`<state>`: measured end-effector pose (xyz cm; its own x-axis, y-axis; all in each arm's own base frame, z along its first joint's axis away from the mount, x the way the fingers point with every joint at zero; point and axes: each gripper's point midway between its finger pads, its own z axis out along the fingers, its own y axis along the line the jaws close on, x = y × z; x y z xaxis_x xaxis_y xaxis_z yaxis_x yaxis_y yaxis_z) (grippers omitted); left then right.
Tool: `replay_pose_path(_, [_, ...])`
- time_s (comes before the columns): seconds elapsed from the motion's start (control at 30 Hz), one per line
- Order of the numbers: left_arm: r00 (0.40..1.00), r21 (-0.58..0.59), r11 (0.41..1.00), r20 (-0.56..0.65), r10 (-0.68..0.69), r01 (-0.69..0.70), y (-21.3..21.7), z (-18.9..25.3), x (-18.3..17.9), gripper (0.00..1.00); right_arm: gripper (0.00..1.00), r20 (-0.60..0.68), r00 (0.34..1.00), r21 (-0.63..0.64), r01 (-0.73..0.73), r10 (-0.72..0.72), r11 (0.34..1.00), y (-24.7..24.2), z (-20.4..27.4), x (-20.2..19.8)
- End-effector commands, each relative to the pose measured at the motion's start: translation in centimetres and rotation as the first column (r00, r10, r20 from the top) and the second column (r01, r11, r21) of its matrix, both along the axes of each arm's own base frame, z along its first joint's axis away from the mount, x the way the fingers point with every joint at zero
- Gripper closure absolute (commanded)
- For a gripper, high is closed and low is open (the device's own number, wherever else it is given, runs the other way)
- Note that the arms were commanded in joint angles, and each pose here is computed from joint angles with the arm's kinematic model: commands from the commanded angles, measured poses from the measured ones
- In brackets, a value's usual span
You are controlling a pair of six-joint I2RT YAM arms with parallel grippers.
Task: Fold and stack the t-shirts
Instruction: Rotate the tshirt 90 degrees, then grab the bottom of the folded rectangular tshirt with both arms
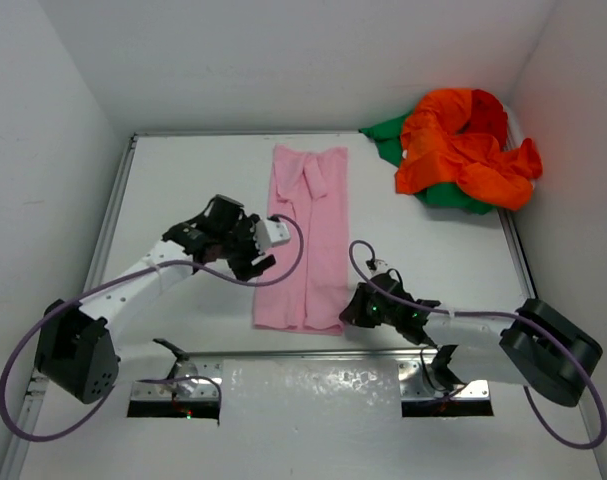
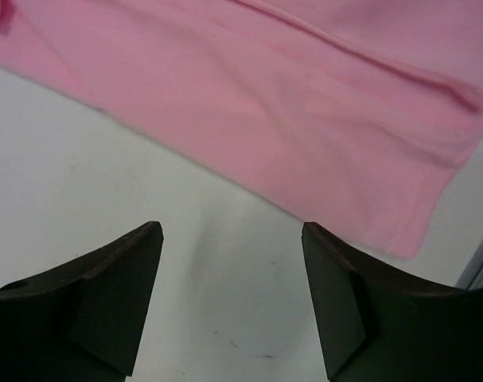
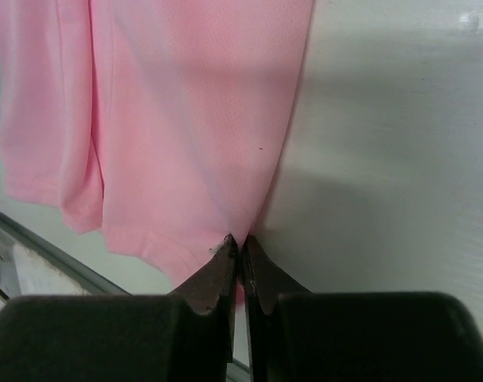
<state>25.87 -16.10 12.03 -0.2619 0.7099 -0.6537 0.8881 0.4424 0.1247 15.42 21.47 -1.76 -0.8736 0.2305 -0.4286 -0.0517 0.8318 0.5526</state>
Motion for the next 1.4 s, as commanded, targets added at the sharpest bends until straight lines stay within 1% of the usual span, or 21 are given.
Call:
replay_pose_path(0.0, [0.973,0.193,0.953,-0.025,-0.231,0.231,-0.1,-1.0,-2.7,0.31,0.91,-0.285,0.951,-0.328,-0.213,0.118,0.92,-8.8,-5.9,-8.0])
replay_pose_path(0.07, [0.929,0.253,0.898,-0.018,-0.369,0.361,-0.3,-1.2,-4.0,0.31,0.76,-0.285,0.938,-0.293,-0.28,0.196,0.914,-8.0,-5.1,-8.1])
replay_pose_path(0.1, [0.902,0.251,0.872,-0.007,-0.432,0.42,-0.5,-1.2,-4.6,0.3,0.68,-0.288,0.93,-0.275,-0.308,0.227,0.911,-7.6,-4.8,-8.2])
replay_pose_path(0.13, [0.857,0.259,0.835,0.045,-0.514,0.486,-0.9,-0.5,-5.3,0.3,0.59,-0.291,0.918,-0.258,-0.347,0.27,0.902,-7.3,-4.4,-8.4])
replay_pose_path(0.17, [0.769,0.302,0.753,0.086,-0.633,0.585,-1.0,-1.2,-5.9,0.3,0.56,-0.279,0.914,-0.246,-0.363,0.293,0.899,-7.0,-3.8,-8.3])
replay_pose_path(0.23, [0.663,0.327,0.681,0.181,-0.726,0.656,-2.1,-1.0,-7.0,0.33,0.53,-0.256,0.909,-0.227,-0.387,0.329,0.894,-6.5,-3.0,-8.2])
replay_pose_path(0.27, [0.601,0.355,0.627,0.197,-0.775,0.693,-2.3,-2.4,-7.7,0.35,0.52,-0.219,0.915,-0.207,-0.384,0.34,0.9,-5.8,-2.1,-7.6])
replay_pose_path(0.33, [0.515,0.355,0.548,0.19,-0.836,0.758,-3.0,-4.2,-9.7,0.38,0.49,-0.186,0.922,-0.192,-0.372,0.339,0.908,-5.2,-1.0,-7.0])
replay_pose_path(0.37, [0.492,0.345,0.533,0.205,-0.846,0.773,-3.7,-4.5,-10.0,0.38,0.48,-0.145,0.93,-0.177,-0.361,0.339,0.916,-4.4,0.1,-6.1])
replay_pose_path(0.47, [0.438,0.325,0.47,0.168,-0.883,0.821,-4.5,-6.7,-11.6,0.41,0.48,-0.123,0.939,-0.166,-0.34,0.322,0.926,-3.5,1.2,-5.1])
replay_pose_path(0.63, [0.356,0.336,0.377,0.125,-0.926,0.863,-3.9,-9.9,-13.2,0.41,0.5,-0.174,0.932,-0.136,-0.343,0.318,0.929,-2.5,0.8,-5.2])
replay_pose_path(0.77, [0.328,0.339,0.341,0.098,-0.94,0.877,-3.2,-11.1,-13.9,0.41,0.5,-0.138,0.935,-0.119,-0.344,0.328,0.931,-1.4,1.5,-4.1])
replay_pose_path(0.87, [0.333,0.344,0.356,0.127,-0.934,0.869,-3.8,-11.2,-13.6,0.43,0.5,-0.122,0.933,-0.109,-0.353,0.339,0.929,-0.5,2.1,-3.4])
replay_pose_path(0.9, [0.335,0.35,0.361,0.134,-0.933,0.865,-4.1,-11.3,-13.4,0.45,0.5,-0.115,0.932,-0.1,-0.354,0.343,0.93,-0.2,2.4,-3.1])
replay_pose_path(0.93, [0.339,0.355,0.368,0.145,-0.93,0.859,-4.3,-11.3,-13.1,0.51,0.51,-0.107,0.934,-0.082,-0.349,0.34,0.934,0.4,2.8,-2.8])
replay_pose_path(1.07, [0.33,0.363,0.355,0.131,-0.935,0.861,-4.1,-11.7,-13.2,0.58,0.51,-0.1,0.944,-0.04,-0.321,0.316,0.946,1.0,3.3,-2.4])
replay_pose_path(1.13, [0.326,0.358,0.352,0.134,-0.936,0.865,-4.1,-11.9,-13.4,0.71,0.51,-0.109,0.953,-0.032,-0.288,0.284,0.957,0.9,3.2,-2.3])
replay_pose_path(1.17, [0.327,0.354,0.355,0.138,-0.935,0.865,-4.2,-11.9,-13.4,0.75,0.51,-0.108,0.957,-0.032,-0.275,0.27,0.961,0.8,2.9,-2.2])
replay_pose_path(1.2, [0.327,0.352,0.356,0.142,-0.934,0.865,-4.3,-11.9,-13.5,0.84,0.5,-0.114,0.959,-0.028,-0.264,0.259,0.964,0.8,2.7,-2.1])
replay_pose_path(1.27, [0.339,0.349,0.373,0.154,-0.928,0.86,-4.5,-11.9,-13.4,0.85,0.51,-0.118,0.966,-0.015,-0.234,0.231,0.972,1.3,2.5,-1.7])
replay_pose_path(1.37, [0.352,0.35,0.389,0.166,-0.921,0.852,-4.8,-11.7,-13.0,0.87,0.6,-0.171,0.964,-0.045,-0.213,0.203,0.976,1.1,1.5,-1.6])
